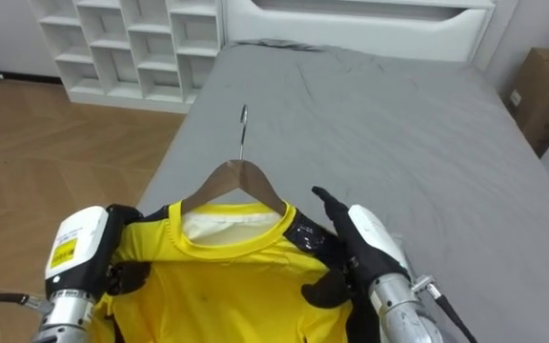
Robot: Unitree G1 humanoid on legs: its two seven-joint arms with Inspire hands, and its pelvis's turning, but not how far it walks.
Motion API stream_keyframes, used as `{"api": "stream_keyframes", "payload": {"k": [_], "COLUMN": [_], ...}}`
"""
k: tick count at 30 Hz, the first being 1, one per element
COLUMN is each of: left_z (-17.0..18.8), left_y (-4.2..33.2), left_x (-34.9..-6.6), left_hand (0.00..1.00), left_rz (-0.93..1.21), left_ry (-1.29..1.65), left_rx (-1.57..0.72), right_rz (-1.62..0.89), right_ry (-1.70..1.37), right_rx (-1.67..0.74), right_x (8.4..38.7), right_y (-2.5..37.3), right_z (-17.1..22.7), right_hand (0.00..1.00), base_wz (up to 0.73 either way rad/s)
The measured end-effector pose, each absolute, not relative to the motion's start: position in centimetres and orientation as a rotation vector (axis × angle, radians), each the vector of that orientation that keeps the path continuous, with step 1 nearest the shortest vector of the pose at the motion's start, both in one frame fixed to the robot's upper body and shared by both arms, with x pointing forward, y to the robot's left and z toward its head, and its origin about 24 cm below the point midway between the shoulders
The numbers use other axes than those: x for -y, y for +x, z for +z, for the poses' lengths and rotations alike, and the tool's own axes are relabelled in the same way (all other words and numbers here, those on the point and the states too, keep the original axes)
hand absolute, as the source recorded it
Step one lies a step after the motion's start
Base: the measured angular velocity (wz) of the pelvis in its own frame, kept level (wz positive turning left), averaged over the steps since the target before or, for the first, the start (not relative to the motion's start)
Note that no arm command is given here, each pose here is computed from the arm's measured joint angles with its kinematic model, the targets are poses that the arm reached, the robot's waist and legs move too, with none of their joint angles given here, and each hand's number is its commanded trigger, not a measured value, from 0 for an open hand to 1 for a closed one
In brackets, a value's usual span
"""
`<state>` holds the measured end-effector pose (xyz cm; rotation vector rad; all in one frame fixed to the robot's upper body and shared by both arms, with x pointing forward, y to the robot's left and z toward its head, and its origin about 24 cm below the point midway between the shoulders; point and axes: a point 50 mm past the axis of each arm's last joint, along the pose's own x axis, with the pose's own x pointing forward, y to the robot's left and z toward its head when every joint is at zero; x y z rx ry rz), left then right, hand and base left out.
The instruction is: Hang clothes
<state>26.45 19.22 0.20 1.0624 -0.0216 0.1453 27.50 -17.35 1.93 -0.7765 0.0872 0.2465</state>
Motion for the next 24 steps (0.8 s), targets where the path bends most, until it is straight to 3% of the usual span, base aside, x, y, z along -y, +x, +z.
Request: {"api": "stream_keyframes", "payload": {"k": [24], "left_z": [0.7], "left_y": [26.6], "left_x": [-18.9], "left_hand": [1.00], "left_rz": [0.156], "left_ry": [1.090], "left_rx": [0.038], "right_rz": [0.278], "right_ry": [-0.770], "right_rx": [-0.103], "right_x": [16.0], "right_y": [27.3], "right_z": [1.4], "right_hand": [0.00], "base_wz": [0.02]}}
